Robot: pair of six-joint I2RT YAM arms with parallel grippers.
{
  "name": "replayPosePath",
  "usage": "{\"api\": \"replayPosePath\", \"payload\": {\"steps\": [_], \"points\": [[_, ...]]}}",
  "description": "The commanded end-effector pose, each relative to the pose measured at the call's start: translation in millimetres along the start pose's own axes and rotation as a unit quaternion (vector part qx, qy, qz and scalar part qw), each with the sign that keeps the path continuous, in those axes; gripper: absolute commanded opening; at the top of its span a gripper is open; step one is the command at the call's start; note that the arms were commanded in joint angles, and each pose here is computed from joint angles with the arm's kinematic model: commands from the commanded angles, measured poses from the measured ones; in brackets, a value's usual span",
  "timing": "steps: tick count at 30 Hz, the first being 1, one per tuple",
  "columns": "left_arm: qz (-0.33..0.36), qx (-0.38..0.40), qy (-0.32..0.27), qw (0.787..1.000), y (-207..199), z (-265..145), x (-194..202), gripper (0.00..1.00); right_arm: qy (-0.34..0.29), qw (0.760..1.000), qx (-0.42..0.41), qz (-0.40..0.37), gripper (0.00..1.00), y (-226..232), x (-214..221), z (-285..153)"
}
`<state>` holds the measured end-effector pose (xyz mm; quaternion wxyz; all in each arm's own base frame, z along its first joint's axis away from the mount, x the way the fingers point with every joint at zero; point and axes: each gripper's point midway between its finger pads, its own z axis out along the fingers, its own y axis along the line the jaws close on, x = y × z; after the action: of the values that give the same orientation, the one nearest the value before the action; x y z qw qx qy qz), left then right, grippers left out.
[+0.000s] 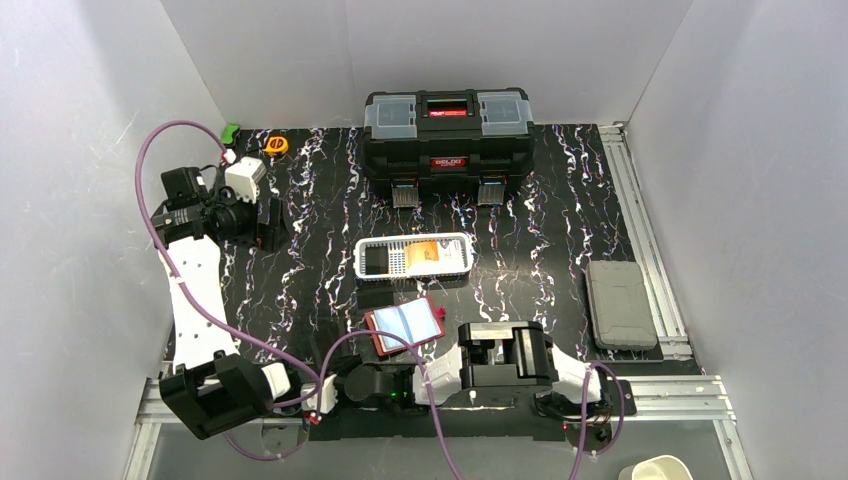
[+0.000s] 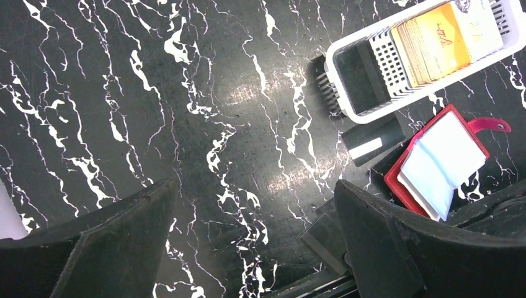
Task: Put the credit cards into the card holder
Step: Pick up the credit card at the corner of the board.
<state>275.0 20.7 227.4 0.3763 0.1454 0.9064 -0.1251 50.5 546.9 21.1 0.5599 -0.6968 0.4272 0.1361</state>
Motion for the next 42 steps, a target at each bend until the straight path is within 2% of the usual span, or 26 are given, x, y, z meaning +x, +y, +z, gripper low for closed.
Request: {"api": "replayPosePath", "payload": {"steps": [1, 4, 10, 19, 25, 28, 37, 41, 42], "points": [[0.005, 0.0, -0.009, 1.0, -3, -11, -9, 0.98, 0.032, 0.999, -0.006, 0.005, 0.2, 17, 22, -3], [0.005, -0.002, -0.013, 1.0, -5, -14, -11, 0.98, 0.026, 0.999, 0.028, 0.002, 0.11, 1, 17, -5], [0.009, -0.009, -0.017, 1.0, -6, -20, -12, 0.98, 0.005, 0.997, 0.077, -0.008, 0.02, -24, -2, -10], [0.019, -0.017, -0.029, 0.999, -9, -28, -18, 0.98, -0.033, 0.982, 0.186, -0.025, 0.01, -85, -38, -38], [0.035, -0.003, -0.042, 0.999, -14, -33, -28, 0.98, -0.06, 0.969, 0.238, 0.015, 0.01, -132, -60, -66], [0.044, 0.015, -0.054, 0.997, -22, -35, -34, 0.98, -0.064, 0.968, 0.236, 0.058, 0.01, -152, -65, -77], [0.067, 0.076, -0.086, 0.991, -48, -45, -45, 0.98, -0.061, 0.966, 0.209, 0.14, 0.01, -176, -56, -97], [0.109, 0.146, -0.106, 0.978, -78, -53, -42, 0.98, -0.054, 0.963, 0.161, 0.207, 0.01, -186, -53, -111], [0.144, 0.173, -0.112, 0.968, -88, -56, -39, 0.98, -0.051, 0.962, 0.146, 0.227, 0.01, -189, -53, -115]]}}
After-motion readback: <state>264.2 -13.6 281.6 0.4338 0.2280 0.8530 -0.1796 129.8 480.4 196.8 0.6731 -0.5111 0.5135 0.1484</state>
